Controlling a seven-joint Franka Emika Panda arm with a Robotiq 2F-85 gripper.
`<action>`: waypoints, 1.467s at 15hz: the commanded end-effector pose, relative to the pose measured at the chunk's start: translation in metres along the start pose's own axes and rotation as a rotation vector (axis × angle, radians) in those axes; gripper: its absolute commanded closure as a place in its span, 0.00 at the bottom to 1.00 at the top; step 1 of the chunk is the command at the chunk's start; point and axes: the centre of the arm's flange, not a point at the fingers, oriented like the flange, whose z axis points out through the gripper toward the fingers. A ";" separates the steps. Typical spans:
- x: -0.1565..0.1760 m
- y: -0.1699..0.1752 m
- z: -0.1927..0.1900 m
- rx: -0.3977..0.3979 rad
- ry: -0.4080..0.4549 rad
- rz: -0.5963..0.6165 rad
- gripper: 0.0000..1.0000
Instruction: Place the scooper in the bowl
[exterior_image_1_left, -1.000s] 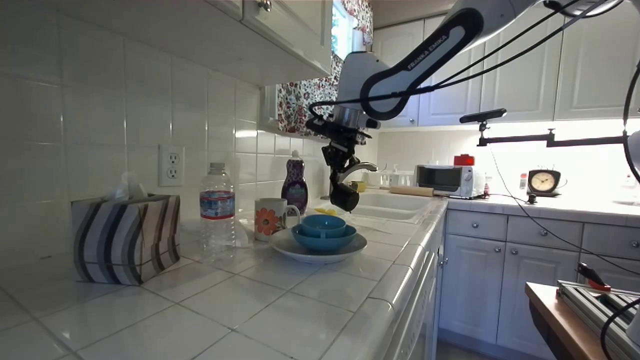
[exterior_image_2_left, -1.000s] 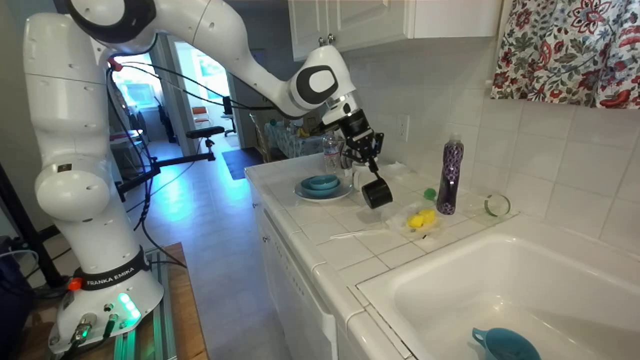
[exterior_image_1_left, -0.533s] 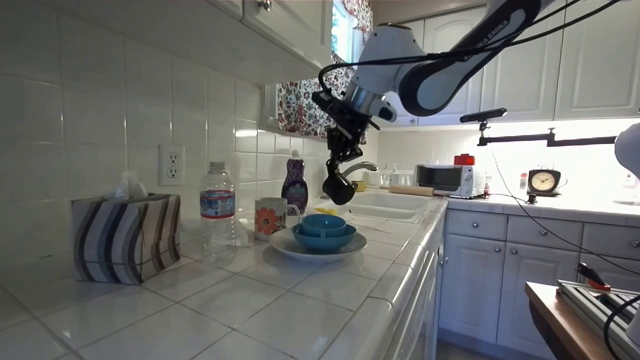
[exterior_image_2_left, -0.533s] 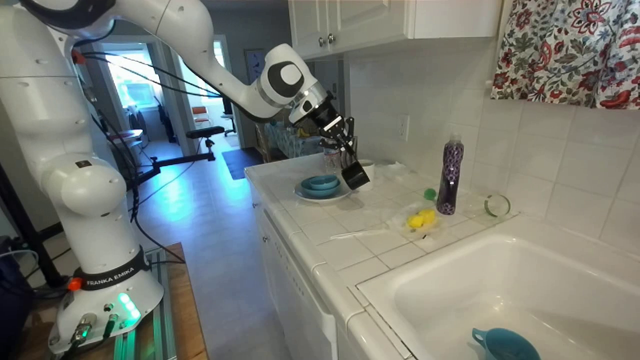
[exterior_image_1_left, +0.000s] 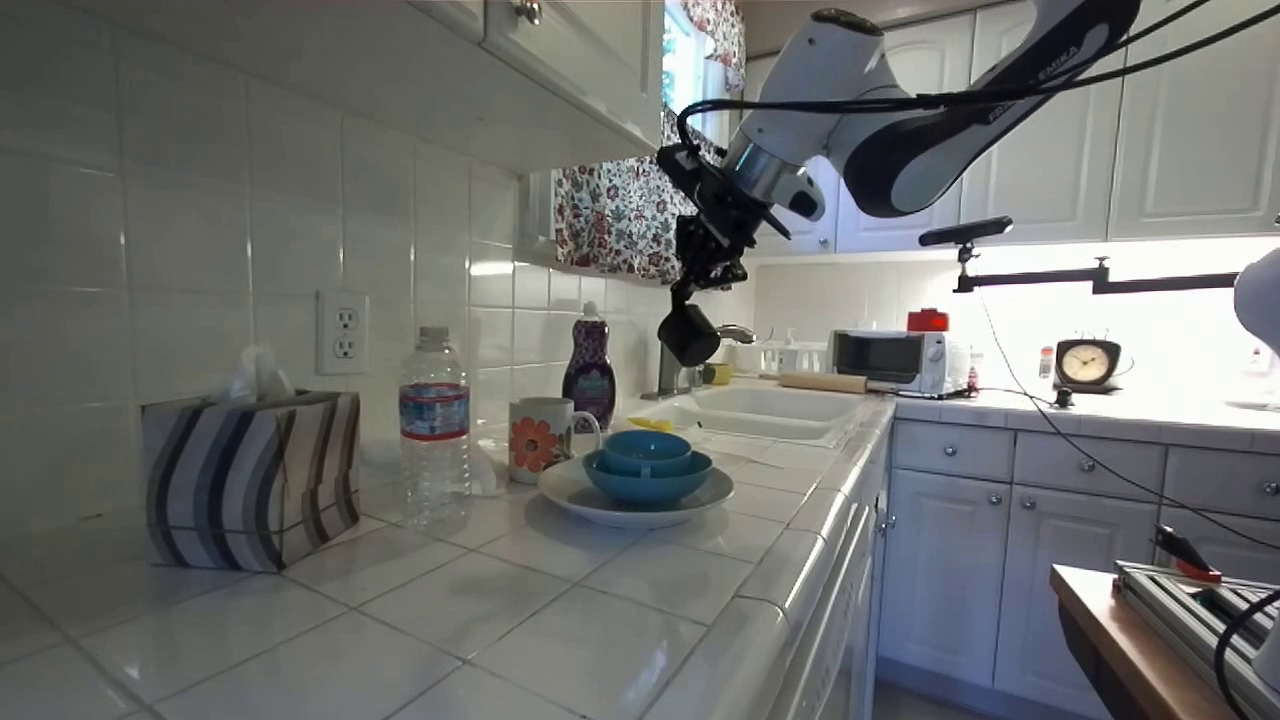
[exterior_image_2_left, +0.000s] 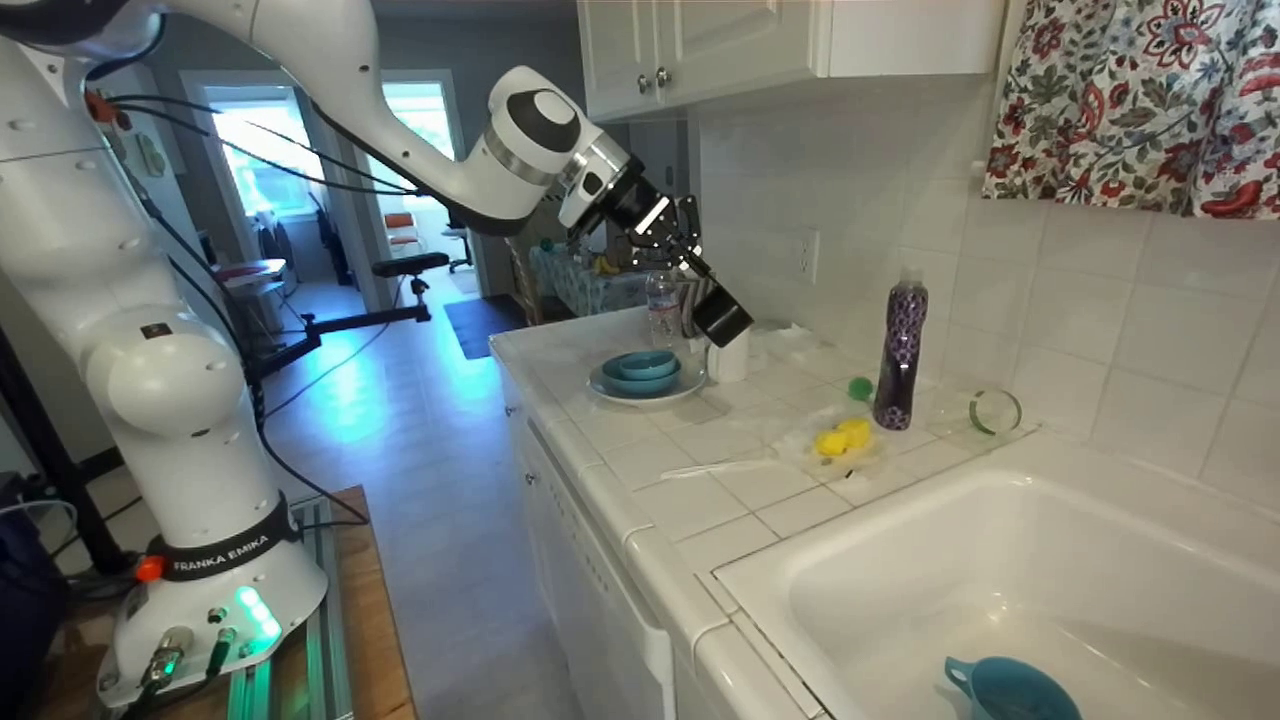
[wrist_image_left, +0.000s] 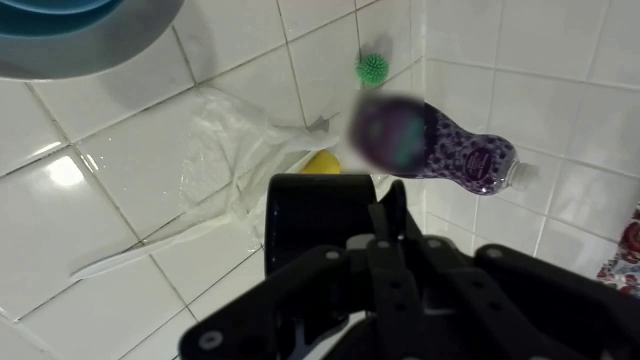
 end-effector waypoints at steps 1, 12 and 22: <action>-0.038 0.057 -0.014 0.047 -0.034 -0.044 0.99; -0.044 0.038 -0.008 -0.003 -0.058 -0.147 0.99; -0.117 0.035 0.006 0.034 -0.193 -0.371 0.99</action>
